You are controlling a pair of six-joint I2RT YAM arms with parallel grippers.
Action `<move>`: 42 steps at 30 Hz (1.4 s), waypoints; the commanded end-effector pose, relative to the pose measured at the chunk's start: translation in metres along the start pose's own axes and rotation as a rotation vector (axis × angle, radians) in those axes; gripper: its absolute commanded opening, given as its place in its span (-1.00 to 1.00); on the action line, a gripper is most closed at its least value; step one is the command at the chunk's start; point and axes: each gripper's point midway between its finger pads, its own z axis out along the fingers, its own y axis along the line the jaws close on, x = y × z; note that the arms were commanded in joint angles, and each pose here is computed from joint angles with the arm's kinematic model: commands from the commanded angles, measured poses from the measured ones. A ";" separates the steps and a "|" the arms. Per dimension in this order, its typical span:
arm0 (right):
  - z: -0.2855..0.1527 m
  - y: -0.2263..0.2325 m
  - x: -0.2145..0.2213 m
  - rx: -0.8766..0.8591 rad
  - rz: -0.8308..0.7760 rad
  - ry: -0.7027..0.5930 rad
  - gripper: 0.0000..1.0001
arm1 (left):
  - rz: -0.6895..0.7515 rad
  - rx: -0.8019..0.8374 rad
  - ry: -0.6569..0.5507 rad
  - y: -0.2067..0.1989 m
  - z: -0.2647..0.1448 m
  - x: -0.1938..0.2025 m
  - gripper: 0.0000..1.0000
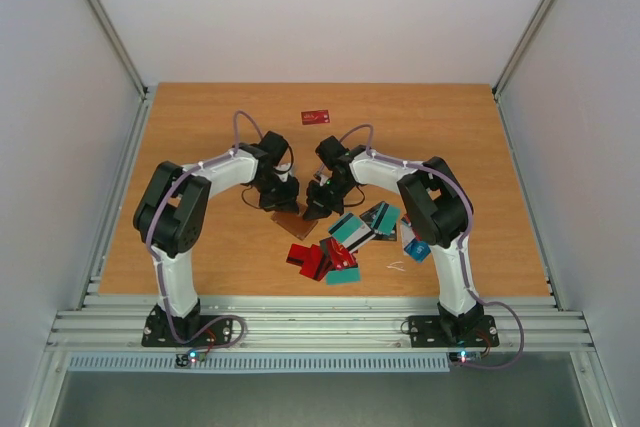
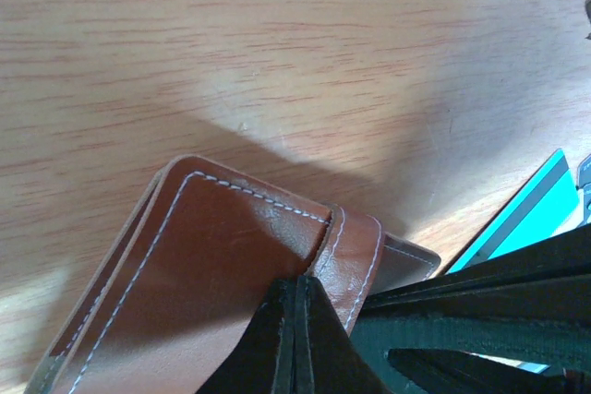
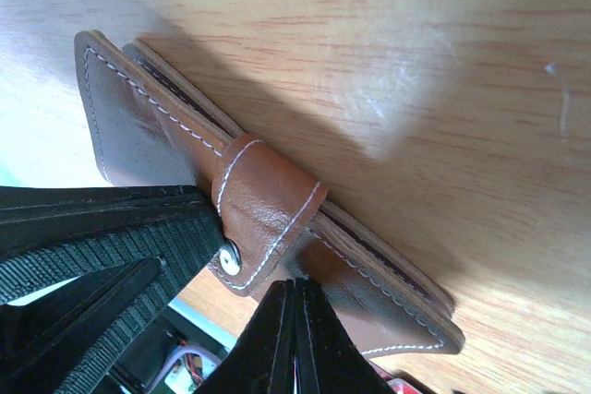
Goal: Put the credit cards into the card holder
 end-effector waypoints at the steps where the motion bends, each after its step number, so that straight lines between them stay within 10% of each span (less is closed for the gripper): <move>1: 0.001 -0.014 -0.003 0.082 -0.003 -0.052 -0.93 | 0.013 -0.118 0.002 0.032 0.023 0.004 -0.99; 42: 0.006 0.004 -0.026 -0.065 -0.048 -0.066 -0.92 | 0.061 -0.090 0.021 0.027 0.033 0.003 -1.00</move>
